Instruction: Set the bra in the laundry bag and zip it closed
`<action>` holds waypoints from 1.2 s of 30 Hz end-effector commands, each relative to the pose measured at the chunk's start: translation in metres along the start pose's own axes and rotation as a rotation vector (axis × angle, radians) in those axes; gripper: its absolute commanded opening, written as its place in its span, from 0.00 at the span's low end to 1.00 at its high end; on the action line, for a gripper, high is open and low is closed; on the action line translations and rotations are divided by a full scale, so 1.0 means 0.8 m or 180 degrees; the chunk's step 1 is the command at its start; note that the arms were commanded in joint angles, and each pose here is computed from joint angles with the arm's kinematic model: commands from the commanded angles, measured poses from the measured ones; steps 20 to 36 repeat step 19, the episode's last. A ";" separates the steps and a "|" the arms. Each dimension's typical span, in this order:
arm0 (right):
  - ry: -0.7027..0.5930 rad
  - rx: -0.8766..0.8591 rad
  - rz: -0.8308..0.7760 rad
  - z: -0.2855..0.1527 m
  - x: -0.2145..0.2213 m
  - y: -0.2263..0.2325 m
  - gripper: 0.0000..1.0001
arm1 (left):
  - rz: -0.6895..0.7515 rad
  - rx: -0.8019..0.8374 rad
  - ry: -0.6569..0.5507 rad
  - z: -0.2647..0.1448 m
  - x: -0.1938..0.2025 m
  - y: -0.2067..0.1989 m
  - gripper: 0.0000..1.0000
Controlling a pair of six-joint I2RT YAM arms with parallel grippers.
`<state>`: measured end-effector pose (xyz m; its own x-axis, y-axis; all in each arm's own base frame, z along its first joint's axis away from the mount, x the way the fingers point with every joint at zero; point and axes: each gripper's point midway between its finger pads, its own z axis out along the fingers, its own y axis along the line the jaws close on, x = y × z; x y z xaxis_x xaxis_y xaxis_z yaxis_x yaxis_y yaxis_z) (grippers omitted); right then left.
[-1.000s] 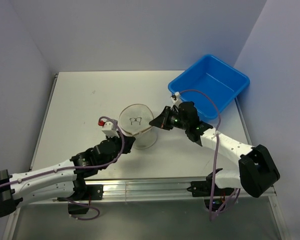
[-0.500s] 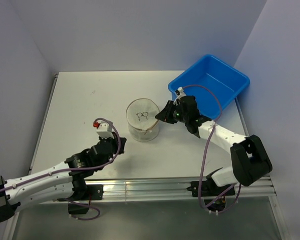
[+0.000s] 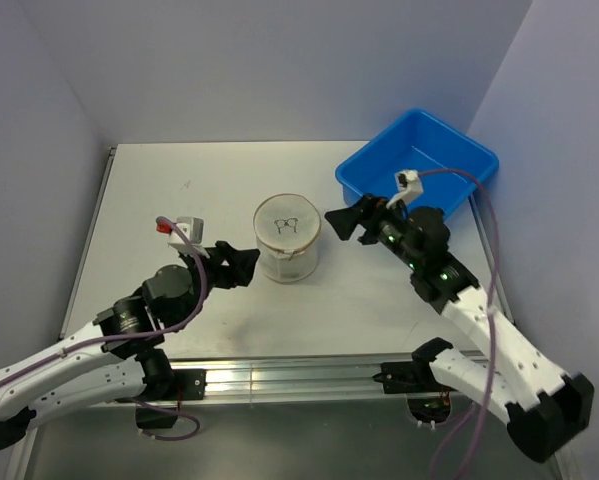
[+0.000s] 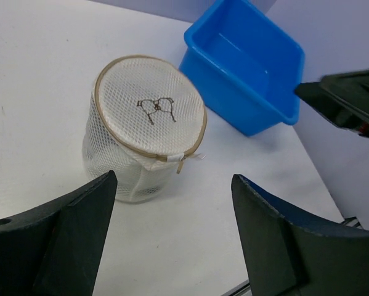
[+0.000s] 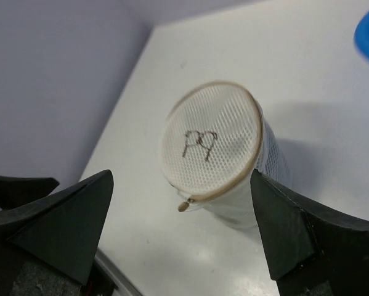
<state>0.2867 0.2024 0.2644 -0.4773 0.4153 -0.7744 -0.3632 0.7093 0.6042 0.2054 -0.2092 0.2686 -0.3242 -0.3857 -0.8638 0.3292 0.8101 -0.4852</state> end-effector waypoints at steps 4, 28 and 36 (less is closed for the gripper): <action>-0.0500 0.0268 -0.0206 -0.066 -0.010 -0.026 1.00 | 0.0135 -0.0003 -0.0125 -0.035 -0.053 0.002 0.83; -0.0978 0.0615 -0.0127 -0.098 -0.025 -0.058 1.00 | 0.0326 0.0035 -0.0109 -0.053 -0.049 0.020 0.84; -0.0978 0.0615 -0.0127 -0.098 -0.025 -0.058 1.00 | 0.0326 0.0035 -0.0109 -0.053 -0.049 0.020 0.84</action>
